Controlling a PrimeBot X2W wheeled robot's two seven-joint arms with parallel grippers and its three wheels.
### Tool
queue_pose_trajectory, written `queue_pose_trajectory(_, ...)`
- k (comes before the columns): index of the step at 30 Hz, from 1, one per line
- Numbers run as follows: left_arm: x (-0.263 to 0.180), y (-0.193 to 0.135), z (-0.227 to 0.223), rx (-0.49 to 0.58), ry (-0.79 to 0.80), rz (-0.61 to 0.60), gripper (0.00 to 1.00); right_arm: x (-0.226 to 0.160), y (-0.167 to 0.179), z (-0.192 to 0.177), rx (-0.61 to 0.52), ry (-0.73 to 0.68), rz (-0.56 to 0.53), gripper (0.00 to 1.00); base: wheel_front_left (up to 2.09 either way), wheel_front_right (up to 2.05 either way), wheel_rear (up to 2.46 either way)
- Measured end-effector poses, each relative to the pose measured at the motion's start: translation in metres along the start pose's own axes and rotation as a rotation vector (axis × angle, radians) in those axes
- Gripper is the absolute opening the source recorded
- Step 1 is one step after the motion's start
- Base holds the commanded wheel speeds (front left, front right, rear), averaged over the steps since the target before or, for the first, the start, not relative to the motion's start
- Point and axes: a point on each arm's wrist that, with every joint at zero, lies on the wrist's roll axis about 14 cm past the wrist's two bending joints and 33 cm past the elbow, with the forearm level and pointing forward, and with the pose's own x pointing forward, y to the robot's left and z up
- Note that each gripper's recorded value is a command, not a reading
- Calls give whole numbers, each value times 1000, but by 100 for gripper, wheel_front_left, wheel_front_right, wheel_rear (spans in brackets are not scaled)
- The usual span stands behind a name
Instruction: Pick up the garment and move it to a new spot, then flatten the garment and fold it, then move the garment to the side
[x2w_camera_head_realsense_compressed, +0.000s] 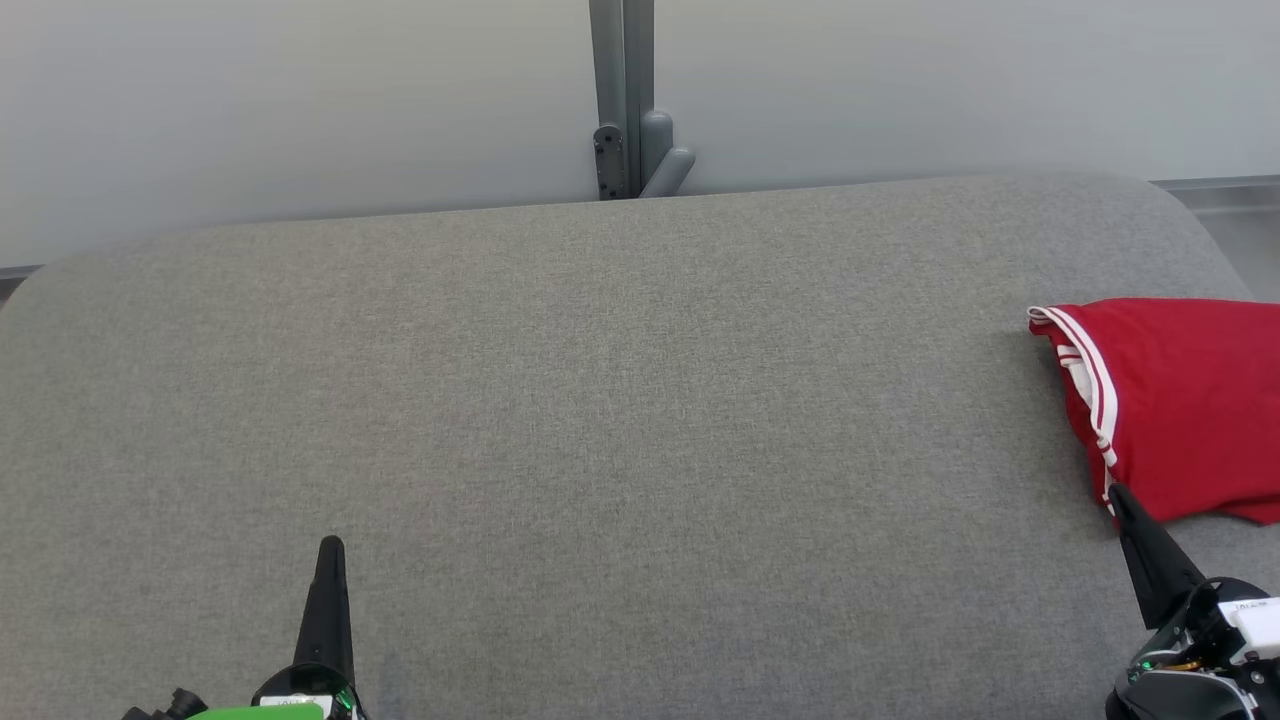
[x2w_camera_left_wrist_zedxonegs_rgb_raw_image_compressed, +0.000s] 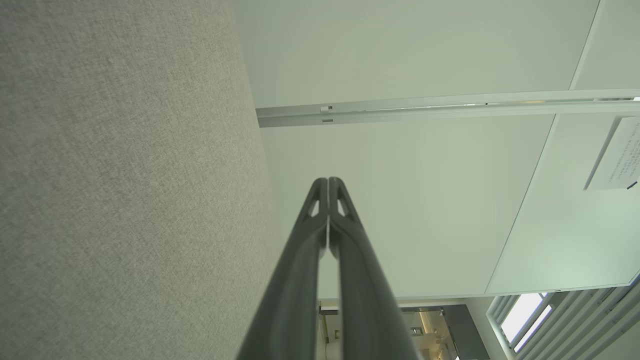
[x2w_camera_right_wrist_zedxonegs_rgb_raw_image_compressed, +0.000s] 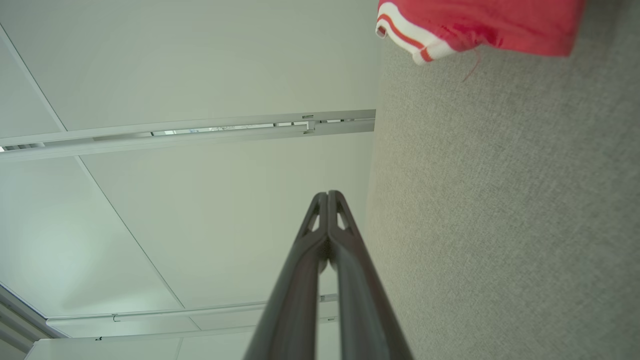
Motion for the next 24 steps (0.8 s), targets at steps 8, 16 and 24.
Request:
queue_pose_trajectory(8,0,0,0,0,0,0,0,0,0,0,0,0,0,0,0,0,0)
queue_pose_trajectory(16,0,0,0,0,0,0,0,0,0,0,0,0,0,0,0,0,0)
queue_pose_trajectory(24,0,0,0,0,0,0,0,0,0,0,0,-1,0,0,0,0,0)
